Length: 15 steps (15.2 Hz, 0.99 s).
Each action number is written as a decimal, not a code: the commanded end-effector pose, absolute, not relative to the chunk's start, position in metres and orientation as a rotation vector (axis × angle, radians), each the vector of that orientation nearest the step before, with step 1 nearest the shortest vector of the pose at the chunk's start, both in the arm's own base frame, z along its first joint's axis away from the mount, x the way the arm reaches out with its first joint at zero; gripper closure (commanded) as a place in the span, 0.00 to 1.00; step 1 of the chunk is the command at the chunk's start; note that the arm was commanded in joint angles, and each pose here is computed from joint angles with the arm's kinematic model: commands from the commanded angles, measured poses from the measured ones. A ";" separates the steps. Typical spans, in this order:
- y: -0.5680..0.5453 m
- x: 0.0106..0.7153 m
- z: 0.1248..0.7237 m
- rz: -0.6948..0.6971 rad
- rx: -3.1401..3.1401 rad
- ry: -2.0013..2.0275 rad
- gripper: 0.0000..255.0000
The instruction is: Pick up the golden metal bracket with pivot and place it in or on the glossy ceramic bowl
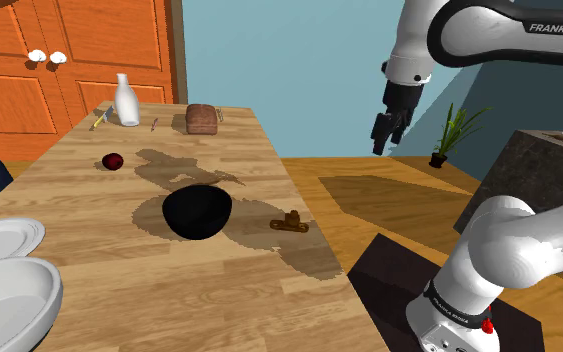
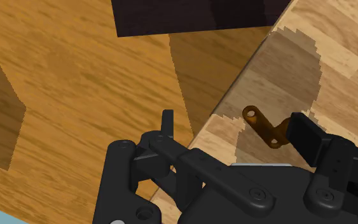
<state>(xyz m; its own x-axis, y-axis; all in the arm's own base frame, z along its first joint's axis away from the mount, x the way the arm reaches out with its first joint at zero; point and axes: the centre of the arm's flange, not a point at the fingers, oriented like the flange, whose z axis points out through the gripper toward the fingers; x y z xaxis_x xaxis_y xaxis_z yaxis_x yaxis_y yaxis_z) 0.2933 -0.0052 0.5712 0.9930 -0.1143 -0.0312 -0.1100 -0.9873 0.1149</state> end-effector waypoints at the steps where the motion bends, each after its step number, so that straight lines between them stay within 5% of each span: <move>1: -0.005 0.293 0.571 -0.057 3.023 -0.171 0.00; 15: 0.069 0.380 0.434 -0.022 3.082 -0.176 0.00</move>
<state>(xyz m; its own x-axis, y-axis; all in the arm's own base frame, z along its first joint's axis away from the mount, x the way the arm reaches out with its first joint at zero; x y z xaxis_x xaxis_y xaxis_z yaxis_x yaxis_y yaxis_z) 0.3735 0.0657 0.4441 0.9934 -0.1133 -0.0154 -0.1121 -0.9918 0.0611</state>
